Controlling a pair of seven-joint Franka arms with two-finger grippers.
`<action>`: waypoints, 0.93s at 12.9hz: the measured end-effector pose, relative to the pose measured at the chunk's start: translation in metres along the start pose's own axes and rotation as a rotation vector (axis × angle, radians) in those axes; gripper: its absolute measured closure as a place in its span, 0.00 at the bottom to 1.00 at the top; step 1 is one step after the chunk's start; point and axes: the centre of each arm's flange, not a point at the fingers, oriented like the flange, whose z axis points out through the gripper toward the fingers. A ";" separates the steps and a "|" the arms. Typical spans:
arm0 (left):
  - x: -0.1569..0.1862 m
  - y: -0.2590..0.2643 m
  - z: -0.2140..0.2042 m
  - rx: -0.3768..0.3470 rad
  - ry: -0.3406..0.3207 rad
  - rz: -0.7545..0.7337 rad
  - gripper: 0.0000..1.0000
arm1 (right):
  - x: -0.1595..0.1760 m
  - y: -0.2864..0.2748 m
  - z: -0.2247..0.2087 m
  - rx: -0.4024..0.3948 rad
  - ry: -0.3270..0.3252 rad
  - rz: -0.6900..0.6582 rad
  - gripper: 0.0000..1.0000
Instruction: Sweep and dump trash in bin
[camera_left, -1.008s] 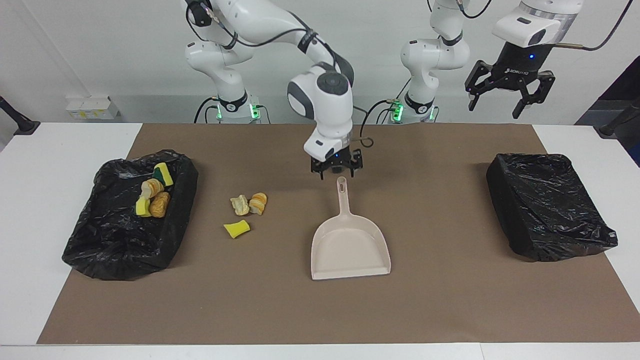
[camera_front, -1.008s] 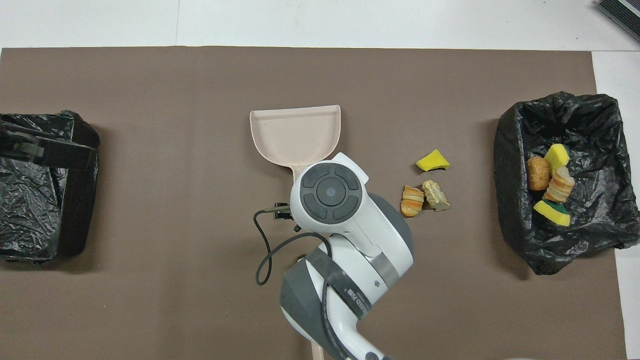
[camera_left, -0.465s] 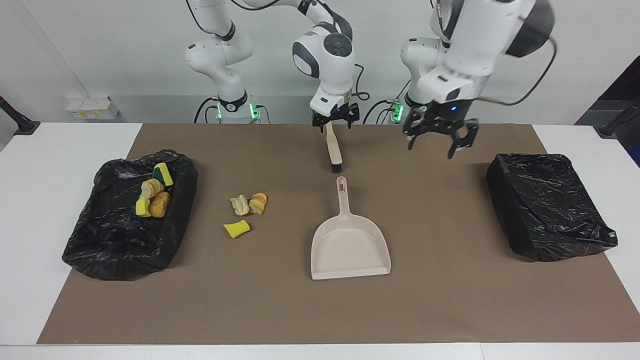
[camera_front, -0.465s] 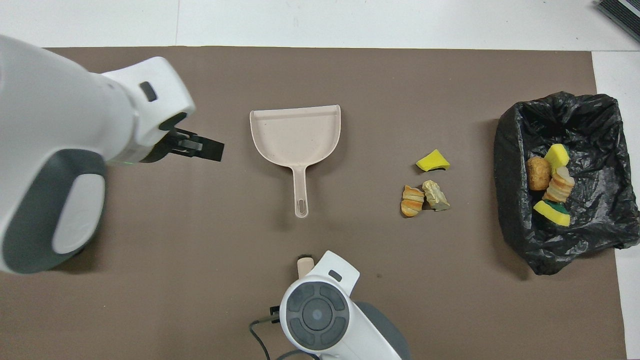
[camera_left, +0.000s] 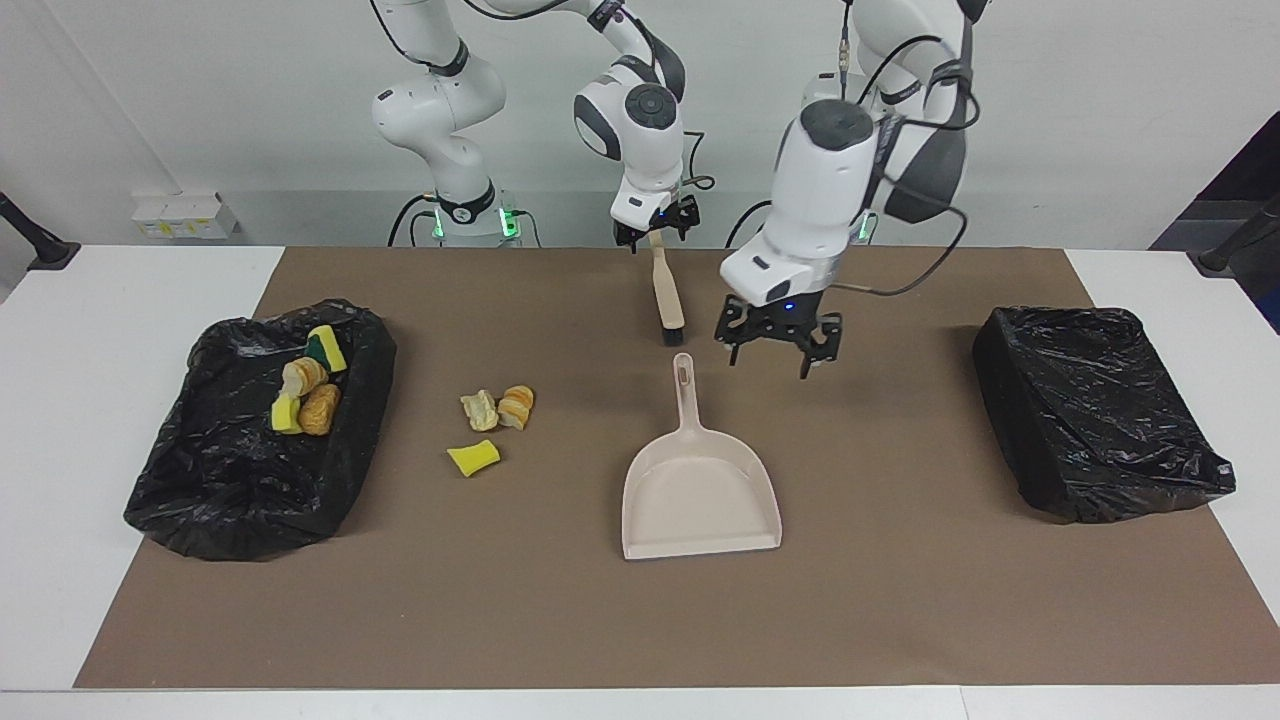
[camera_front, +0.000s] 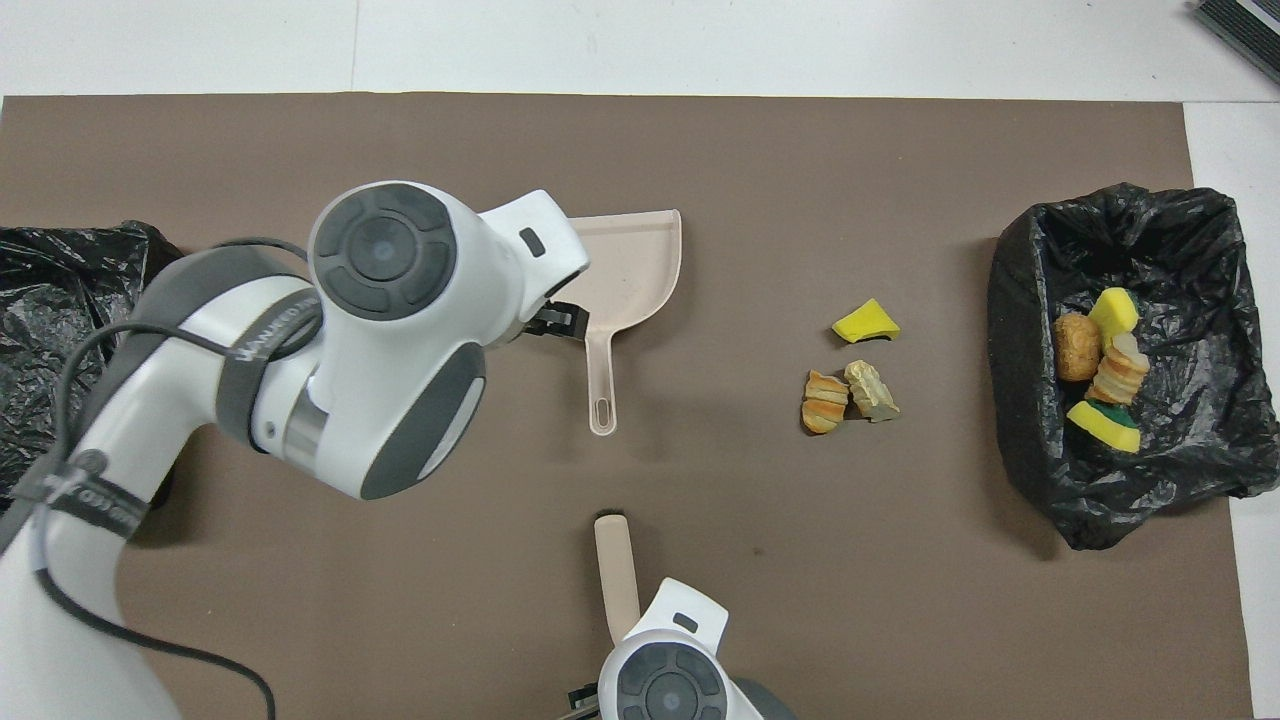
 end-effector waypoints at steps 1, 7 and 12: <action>0.000 0.012 0.016 0.000 -0.002 -0.011 0.00 | -0.002 0.000 0.003 -0.004 -0.005 -0.003 0.00; -0.015 0.035 0.088 -0.018 -0.005 -0.037 0.00 | -0.004 -0.006 0.018 0.001 0.005 -0.021 0.30; -0.029 0.061 0.117 -0.028 -0.013 -0.030 0.01 | -0.002 -0.008 0.024 0.001 -0.001 -0.017 0.74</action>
